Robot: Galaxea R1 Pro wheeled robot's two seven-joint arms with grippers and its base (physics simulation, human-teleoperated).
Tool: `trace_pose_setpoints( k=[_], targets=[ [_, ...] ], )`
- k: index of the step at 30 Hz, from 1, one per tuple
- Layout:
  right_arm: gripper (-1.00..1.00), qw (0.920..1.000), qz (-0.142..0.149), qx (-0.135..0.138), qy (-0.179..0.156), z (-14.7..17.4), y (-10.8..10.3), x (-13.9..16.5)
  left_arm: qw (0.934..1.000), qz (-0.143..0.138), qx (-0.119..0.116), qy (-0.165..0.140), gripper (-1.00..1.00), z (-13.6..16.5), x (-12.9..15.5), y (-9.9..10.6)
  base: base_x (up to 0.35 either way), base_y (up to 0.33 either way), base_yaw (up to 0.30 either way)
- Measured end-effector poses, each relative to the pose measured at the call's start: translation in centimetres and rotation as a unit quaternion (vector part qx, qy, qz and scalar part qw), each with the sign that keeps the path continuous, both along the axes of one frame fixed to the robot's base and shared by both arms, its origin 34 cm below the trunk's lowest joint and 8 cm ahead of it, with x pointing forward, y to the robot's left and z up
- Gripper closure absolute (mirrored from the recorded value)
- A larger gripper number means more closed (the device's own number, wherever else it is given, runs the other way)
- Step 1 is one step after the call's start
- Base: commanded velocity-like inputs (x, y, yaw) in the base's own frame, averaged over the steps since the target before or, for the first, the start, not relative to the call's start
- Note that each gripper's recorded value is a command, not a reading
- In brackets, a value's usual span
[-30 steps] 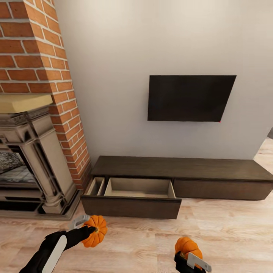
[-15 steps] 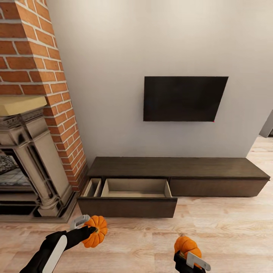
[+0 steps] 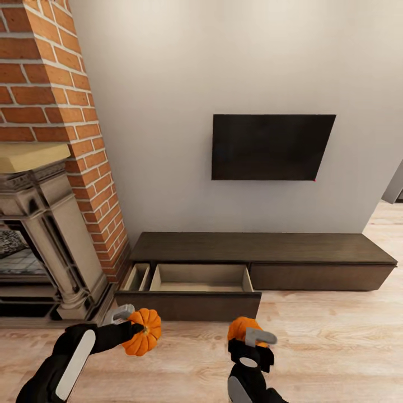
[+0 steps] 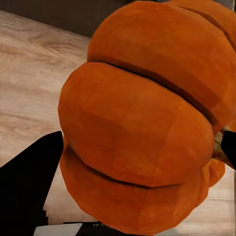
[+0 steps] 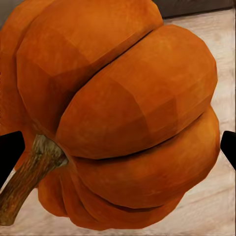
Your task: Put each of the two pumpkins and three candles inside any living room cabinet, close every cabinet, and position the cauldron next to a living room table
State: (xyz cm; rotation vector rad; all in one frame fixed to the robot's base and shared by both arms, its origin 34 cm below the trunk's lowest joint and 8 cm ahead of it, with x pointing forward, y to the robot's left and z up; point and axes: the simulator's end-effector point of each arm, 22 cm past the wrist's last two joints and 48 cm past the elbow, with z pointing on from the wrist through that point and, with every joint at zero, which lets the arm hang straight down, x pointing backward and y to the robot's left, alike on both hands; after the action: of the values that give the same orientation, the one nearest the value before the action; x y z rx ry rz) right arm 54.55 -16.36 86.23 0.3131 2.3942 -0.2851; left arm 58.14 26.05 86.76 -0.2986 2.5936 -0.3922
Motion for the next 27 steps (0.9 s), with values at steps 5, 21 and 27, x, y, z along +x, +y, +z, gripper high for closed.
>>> trace_pose_setpoints(
  k=[5,21,27],
  targets=[
    [1.0,0.9994,0.004,0.031,0.012,6.0,1.5,2.9,0.9999,-0.007,0.006,-0.013,1.0,2.7,0.5,0.5,0.0,0.0,0.0],
    [1.0,0.9973,0.015,0.07,-0.017,11.9,3.9,8.2,0.9979,-0.022,0.004,-0.06,1.0,7.5,2.6,-0.6,0.0,0.0,0.0],
    [1.0,0.9956,0.015,0.091,-0.017,11.0,4.6,8.3,0.997,-0.021,-0.002,-0.074,1.0,8.5,3.0,-0.7,0.0,0.0,0.0]
  ],
)
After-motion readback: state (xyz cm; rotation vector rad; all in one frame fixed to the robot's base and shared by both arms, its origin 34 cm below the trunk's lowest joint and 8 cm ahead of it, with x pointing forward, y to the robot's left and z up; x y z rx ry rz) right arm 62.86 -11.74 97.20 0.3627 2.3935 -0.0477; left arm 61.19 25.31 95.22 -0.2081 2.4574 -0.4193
